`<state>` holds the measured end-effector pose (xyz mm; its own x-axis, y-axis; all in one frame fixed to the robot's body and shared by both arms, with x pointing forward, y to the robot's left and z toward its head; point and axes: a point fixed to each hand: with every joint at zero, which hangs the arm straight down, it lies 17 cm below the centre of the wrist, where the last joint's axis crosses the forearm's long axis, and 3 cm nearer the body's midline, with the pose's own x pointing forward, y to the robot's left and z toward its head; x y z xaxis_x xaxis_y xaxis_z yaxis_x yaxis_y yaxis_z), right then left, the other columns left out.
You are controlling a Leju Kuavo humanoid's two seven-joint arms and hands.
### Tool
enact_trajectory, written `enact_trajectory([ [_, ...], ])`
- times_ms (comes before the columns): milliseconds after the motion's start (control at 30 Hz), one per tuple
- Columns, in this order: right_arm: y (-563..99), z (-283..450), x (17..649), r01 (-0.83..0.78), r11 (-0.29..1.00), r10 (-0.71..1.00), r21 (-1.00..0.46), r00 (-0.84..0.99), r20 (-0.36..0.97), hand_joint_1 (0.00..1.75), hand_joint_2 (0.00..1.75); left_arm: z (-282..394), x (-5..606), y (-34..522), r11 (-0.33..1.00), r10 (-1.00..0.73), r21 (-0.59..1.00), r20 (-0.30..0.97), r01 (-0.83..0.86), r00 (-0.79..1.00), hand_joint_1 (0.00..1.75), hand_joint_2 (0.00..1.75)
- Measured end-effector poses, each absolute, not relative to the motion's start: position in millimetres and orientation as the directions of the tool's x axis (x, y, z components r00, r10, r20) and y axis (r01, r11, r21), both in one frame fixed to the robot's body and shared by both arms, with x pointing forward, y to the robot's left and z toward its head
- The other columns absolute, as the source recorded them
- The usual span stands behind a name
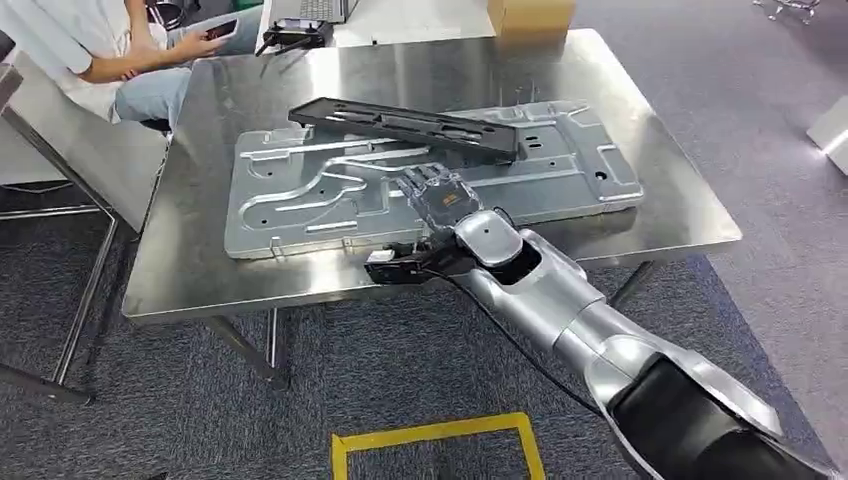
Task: Take the parts from the cabinet and place them on the table.
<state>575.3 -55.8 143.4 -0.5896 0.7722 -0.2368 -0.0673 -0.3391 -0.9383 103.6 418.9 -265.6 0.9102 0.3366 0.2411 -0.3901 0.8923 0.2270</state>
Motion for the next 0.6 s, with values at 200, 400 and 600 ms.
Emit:
enact_trajectory([
  [200, -55.5, 144.1, 575.5, -0.067, -0.339, 0.772, -0.938, -0.590, -0.237, 0.00, 0.00, -265.7, 100.9, 420.9, 0.891, 0.337, 0.232, 0.238, -0.390, 0.911, 0.00, 0.00],
  [400, -55.8, 140.6, 574.0, -0.072, -0.339, 0.772, -0.938, -0.591, -0.234, 0.00, 0.00, -265.3, 103.0, 420.9, 0.891, 0.337, 0.231, 0.241, -0.391, 0.910, 0.00, 0.00],
  [600, -56.2, 141.0, 574.2, -0.071, -0.339, 0.772, -0.938, -0.590, -0.235, 0.00, 0.00, -264.4, 106.3, 422.5, 0.890, 0.334, 0.232, 0.255, -0.393, 0.907, 0.00, 0.00],
])
